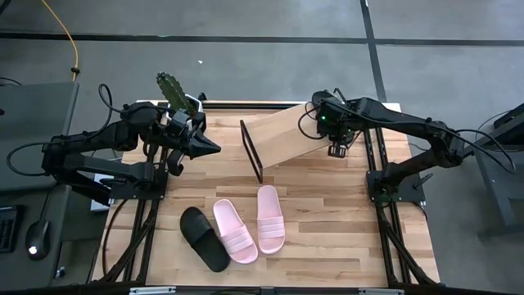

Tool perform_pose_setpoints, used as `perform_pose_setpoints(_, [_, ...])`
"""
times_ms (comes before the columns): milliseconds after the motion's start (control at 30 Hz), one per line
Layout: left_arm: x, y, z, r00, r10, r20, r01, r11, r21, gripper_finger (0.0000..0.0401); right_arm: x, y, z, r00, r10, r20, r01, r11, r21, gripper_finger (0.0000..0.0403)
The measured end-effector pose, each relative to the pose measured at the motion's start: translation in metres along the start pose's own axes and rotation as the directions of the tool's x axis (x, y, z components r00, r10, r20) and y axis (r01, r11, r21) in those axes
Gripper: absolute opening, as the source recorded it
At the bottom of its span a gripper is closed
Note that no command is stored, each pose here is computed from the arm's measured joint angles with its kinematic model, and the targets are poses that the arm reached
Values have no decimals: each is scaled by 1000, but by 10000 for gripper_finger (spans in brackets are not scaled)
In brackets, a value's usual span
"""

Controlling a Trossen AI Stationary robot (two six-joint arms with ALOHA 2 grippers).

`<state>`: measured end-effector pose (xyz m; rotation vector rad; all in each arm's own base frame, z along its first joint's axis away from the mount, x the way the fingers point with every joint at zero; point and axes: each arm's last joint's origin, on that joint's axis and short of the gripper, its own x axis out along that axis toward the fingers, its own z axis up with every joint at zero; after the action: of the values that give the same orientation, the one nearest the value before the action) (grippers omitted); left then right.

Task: Pick and place slides into the shelf
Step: Put the right black slide on the shelf

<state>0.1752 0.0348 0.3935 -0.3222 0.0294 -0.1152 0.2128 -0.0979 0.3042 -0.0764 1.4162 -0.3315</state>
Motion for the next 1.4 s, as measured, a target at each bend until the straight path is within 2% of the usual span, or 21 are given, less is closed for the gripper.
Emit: perform_pose_setpoints(1400, [0,1,-2,1000,6,-20,-6,1000,-8,1,0,-2,-6,995,-76,-70,80,995,53,0])
